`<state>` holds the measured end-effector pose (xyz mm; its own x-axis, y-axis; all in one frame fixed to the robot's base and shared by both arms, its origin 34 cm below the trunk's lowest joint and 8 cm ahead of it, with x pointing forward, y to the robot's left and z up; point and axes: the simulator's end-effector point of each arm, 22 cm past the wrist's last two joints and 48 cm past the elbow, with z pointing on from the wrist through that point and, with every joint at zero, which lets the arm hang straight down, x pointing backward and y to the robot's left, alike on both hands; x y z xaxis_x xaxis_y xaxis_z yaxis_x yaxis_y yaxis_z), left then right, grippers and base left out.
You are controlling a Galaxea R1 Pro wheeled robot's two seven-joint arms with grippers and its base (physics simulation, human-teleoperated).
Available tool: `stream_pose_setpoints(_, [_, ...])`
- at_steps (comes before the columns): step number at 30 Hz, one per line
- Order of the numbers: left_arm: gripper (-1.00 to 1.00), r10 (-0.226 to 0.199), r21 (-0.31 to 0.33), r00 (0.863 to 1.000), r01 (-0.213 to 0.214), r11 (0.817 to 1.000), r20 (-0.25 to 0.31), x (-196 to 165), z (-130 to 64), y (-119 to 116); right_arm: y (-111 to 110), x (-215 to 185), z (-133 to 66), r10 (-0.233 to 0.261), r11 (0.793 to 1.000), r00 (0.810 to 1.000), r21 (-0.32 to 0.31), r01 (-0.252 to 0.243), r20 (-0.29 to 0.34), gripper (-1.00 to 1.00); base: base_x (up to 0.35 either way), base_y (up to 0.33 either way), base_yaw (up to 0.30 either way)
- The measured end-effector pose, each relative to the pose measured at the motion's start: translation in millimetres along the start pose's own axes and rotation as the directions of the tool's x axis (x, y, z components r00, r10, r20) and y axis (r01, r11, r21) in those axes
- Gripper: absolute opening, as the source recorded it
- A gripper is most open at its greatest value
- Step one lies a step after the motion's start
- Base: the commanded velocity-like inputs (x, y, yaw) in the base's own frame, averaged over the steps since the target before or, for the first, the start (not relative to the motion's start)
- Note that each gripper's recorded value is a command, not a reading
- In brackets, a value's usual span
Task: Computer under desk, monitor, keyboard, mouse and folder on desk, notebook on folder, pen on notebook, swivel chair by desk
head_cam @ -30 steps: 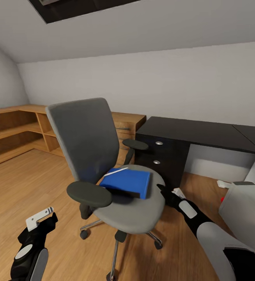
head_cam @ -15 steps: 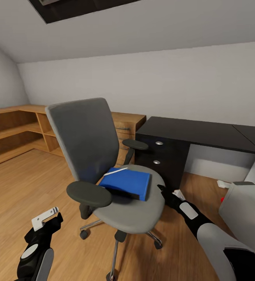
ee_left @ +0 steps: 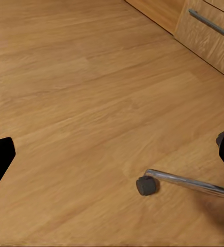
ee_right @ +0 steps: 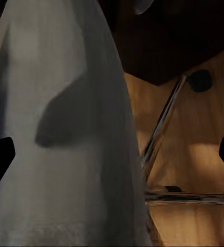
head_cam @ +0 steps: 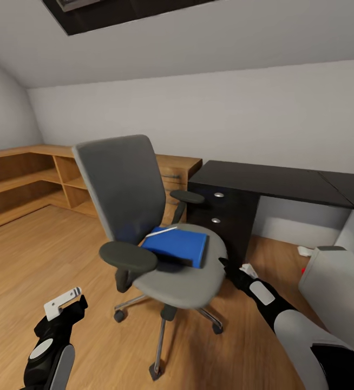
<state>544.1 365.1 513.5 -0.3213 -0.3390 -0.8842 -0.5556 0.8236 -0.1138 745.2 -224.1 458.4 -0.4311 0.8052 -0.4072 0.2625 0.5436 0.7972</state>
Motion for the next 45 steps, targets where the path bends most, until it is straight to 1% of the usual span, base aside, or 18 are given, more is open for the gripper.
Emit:
stream_pose_setpoints(12, [1.00, 0.000, 0.000, 1.000, 0.000, 1.000, -0.001, 0.2, 0.1, -0.1, -5.2, 5.4, 0.2, -0.012, 1.000, 1.000, 0.014, 0.012, -0.012, 1.00, -0.323, 0.000, 0.000])
stream_pose_setpoints(16, [1.00, 0.000, 0.000, 1.000, 0.000, 1.000, 0.000, 0.0, -0.1, -0.1, -4.2, 6.2, 0.2, -0.012, 1.000, 1.000, 0.013, 0.012, -0.013, 1.00, -0.082, 0.000, 0.000])
stream_pose_setpoints(25, [1.00, 0.000, 0.000, 1.000, 0.000, 1.000, 0.000, -0.1, -0.2, -0.1, -2.2, 8.7, 0.7, -0.012, 1.000, 1.000, 0.009, 0.012, -0.016, 1.00, -0.004, 0.000, 0.016])
stream_pose_setpoints(30, [1.00, 0.000, 0.000, 1.000, 0.000, 1.000, 0.000, -0.1, -0.2, 0.0, -1.9, 9.4, 0.9, -0.012, 1.000, 1.000, 0.009, 0.012, -0.017, 1.00, 0.000, 0.000, 0.190])
stream_pose_setpoints(33, [1.00, -0.001, 0.000, 1.000, 0.001, 1.000, 0.001, -0.3, -0.3, 0.1, -0.8, 6.9, 0.7, -0.001, 1.000, 1.000, 0.006, 0.001, -0.011, 1.00, 0.019, 0.000, 0.258])
stream_pose_setpoints(38, [1.00, -0.001, 0.004, 1.000, 0.001, 1.000, 0.003, -1.0, -0.8, -1.1, 2.2, 4.5, 0.2, 0.006, 1.000, 1.000, -0.003, -0.006, -0.006, 1.00, 0.238, 0.000, 0.274])
stream_pose_setpoints(45, [1.00, -0.001, 0.005, 1.000, 0.001, 1.000, 0.004, -1.0, -0.9, -1.5, 9.4, 0.4, 0.5, -0.003, 1.000, 1.000, -0.018, 0.003, 0.003, 1.00, 0.316, 0.000, 0.277])
